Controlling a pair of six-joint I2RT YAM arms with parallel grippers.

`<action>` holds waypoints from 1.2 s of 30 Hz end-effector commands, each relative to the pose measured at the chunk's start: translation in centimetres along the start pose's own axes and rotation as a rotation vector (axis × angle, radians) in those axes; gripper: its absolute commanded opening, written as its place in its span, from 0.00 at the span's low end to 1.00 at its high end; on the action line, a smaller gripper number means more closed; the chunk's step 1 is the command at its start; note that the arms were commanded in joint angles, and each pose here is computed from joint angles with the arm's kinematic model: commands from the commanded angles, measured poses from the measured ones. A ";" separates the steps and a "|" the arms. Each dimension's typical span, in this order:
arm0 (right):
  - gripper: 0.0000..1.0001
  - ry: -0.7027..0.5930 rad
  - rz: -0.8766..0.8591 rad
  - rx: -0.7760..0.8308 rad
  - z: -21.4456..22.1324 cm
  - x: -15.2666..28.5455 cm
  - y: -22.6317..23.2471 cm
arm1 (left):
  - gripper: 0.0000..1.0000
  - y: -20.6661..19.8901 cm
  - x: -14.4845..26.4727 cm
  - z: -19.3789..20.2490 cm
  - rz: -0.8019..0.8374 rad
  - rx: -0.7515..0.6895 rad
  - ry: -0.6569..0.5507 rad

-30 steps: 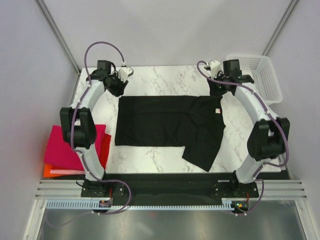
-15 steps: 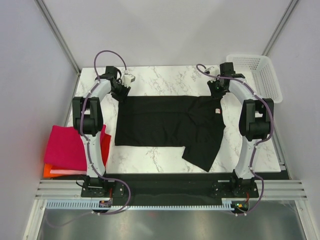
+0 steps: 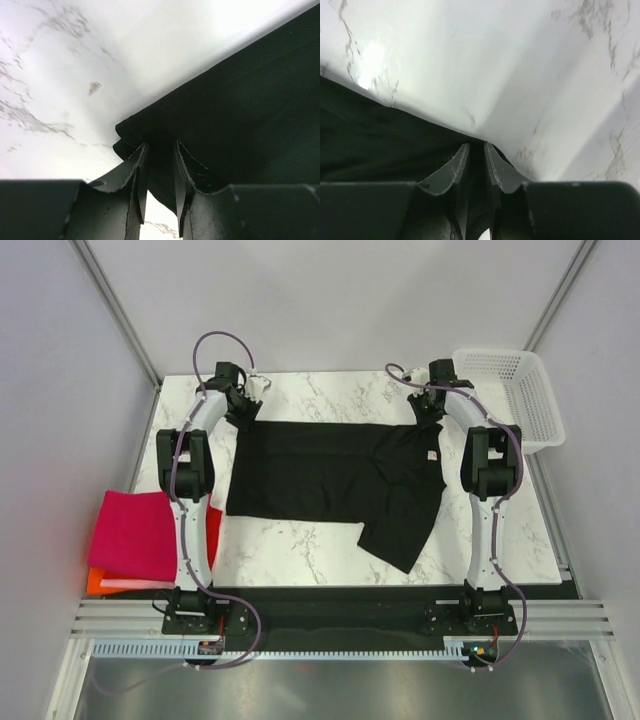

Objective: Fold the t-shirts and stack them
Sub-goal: Fold the tshirt

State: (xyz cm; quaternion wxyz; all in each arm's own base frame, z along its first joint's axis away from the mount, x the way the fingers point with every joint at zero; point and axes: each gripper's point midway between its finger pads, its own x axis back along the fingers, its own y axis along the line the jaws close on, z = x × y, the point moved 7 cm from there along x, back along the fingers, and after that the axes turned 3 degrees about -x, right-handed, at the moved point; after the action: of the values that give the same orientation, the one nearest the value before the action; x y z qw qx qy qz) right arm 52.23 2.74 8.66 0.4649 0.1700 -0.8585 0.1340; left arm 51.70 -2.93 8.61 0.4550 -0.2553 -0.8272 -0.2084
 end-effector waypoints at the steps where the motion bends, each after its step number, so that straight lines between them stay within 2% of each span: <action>1: 0.25 -0.012 0.048 0.013 -1.2 -1.4 -1.1 | 0.33 1.4 -0.9 -1.1 -0.057 0.023 -0.010; 3: 0.27 -0.031 0.062 0.016 -2.0 -1.5 -1.4 | 0.33 1.6 -1.3 -1.5 -0.061 0.034 -0.019; 7: 0.29 -0.142 0.104 0.053 -5.6 1.9 -1.9 | 0.34 2.1 2.1 -4.9 -0.092 0.056 -0.131; 11: 0.34 -0.243 0.130 0.105 -8.2 7.6 -1.6 | 0.35 1.3 9.0 -9.1 -0.143 0.054 -0.279; 12: 0.34 -0.292 0.136 0.130 -9.1 10.4 -1.4 | 0.36 1.0 11.8 -10.1 -0.168 0.056 -0.328; 14: 0.38 -0.298 0.079 0.167 -8.4 11.4 0.0 | 0.36 -0.3 12.5 -9.8 -0.154 0.049 -0.320; 15: 0.40 -0.328 0.074 0.213 -8.6 13.7 0.7 | 0.36 -0.7 12.7 -9.6 -0.154 0.038 -0.313; 16: 0.41 -0.285 0.033 0.234 -6.9 13.0 1.6 | 0.36 -1.4 12.8 -8.7 -0.142 0.039 -0.290; 18: 0.41 -0.293 -0.031 0.319 -6.0 14.6 3.9 | 0.36 -2.4 12.2 -7.5 -0.113 0.036 -0.255; 21: 0.41 -0.168 -0.191 0.455 -1.4 13.4 7.9 | 0.32 -4.2 10.4 -4.9 -0.028 0.061 -0.177; 26: 0.40 -0.102 -0.335 0.604 1.5 12.8 12.9 | 0.29 -7.1 8.1 -1.7 0.111 0.113 -0.087; 29: 0.40 -0.081 -0.369 0.642 2.2 12.5 14.8 | 0.25 -8.3 7.2 -0.2 0.176 0.128 -0.041; 36: 0.41 -0.009 -0.354 0.697 3.1 10.6 15.9 | 0.23 -9.5 6.2 1.4 0.211 0.167 0.020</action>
State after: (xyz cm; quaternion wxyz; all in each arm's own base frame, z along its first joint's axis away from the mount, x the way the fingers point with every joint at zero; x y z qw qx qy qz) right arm 37.49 13.95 15.21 0.3990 0.4576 -0.7300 0.3140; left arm 42.43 -7.44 11.67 0.5051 -0.2944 -0.8027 -0.1178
